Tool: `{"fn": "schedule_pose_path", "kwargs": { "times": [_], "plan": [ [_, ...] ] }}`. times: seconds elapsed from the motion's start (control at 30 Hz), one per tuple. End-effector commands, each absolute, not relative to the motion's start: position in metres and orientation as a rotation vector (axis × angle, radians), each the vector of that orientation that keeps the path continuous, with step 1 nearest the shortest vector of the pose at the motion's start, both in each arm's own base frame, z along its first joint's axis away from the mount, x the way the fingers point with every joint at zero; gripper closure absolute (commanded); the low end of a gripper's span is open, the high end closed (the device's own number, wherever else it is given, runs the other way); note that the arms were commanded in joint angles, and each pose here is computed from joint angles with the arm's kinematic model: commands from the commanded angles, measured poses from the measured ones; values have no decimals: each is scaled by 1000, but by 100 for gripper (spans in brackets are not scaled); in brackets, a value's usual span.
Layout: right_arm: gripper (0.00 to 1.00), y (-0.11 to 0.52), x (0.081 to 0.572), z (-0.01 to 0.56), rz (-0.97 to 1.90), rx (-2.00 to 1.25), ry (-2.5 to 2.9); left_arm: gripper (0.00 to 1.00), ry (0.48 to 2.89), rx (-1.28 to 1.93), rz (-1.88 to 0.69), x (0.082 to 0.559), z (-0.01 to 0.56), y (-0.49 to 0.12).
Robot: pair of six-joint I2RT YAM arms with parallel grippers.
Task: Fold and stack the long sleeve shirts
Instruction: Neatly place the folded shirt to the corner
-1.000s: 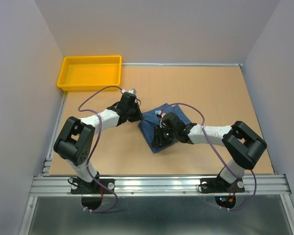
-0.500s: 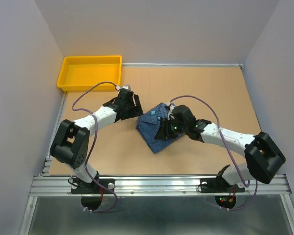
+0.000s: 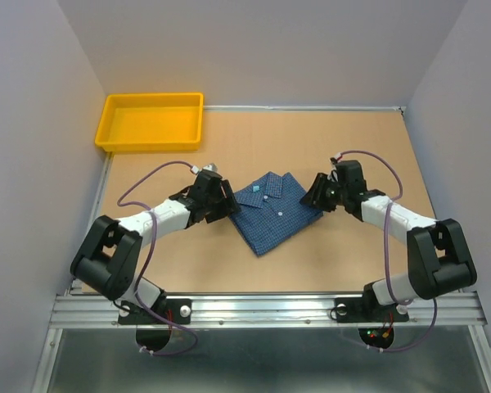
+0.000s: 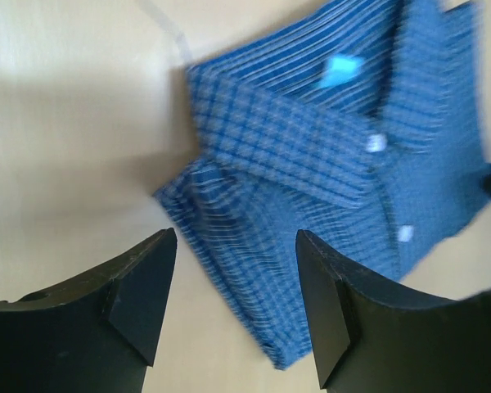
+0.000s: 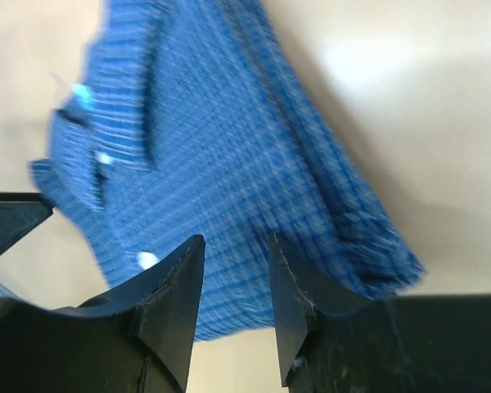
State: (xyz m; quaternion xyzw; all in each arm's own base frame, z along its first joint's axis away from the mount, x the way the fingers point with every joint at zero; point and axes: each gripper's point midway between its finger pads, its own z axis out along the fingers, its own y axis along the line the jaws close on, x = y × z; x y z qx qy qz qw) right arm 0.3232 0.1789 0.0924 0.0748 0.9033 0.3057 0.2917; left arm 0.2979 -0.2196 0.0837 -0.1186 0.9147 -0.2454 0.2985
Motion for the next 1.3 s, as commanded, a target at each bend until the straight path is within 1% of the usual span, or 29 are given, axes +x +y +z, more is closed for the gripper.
{"fn": "schedule_pose_path", "kwargs": {
  "times": [0.0,0.17,0.23,0.3,0.37,0.43,0.47,0.5,0.53,0.57,0.6,0.67,0.7,0.73,0.83,1.1,1.13,1.27],
  "plan": [
    [57,159,314,65,793,311,2428,30,2463,-353,-677,297,62,-226],
    [57,115,309,45,724,539,2410,31,2502,-356,-602,298,38,-220],
    [57,113,307,53,742,546,2383,31,2516,-323,-593,300,34,-222],
    [53,115,302,74,778,535,2314,31,2517,-309,-591,306,34,-225],
    [43,115,294,91,816,575,2246,31,2517,-301,-583,309,34,-226],
    [33,118,284,96,868,621,2220,31,2511,-303,-577,311,36,-226],
    [25,120,279,98,902,643,2207,31,2503,-306,-577,311,38,-225],
    [22,125,273,108,972,688,2171,31,2499,-307,-576,311,39,-224],
    [19,126,261,98,994,728,2183,31,2498,-303,-576,311,39,-224],
    [15,128,257,100,1034,787,2163,31,2496,-296,-578,312,40,-225],
    [13,129,252,106,1067,795,2121,31,2493,-292,-590,313,42,-227],
    [12,130,238,93,1115,897,2110,33,2492,-279,-641,312,44,-235],
    [11,132,239,104,1155,878,2045,34,2494,-280,-674,311,46,-240],
    [11,132,237,103,1168,901,2030,36,2490,-276,-688,310,46,-242],
    [9,137,229,96,1204,939,2012,38,2480,-267,-728,307,50,-254],
    [7,153,220,57,1215,1045,2071,39,2478,-279,-906,305,48,-296],
    [7,155,225,62,1244,1032,2032,40,2477,-278,-922,305,49,-300],
    [8,162,226,55,1237,1064,2035,40,2449,-278,-987,308,59,-317]
  ]
}}
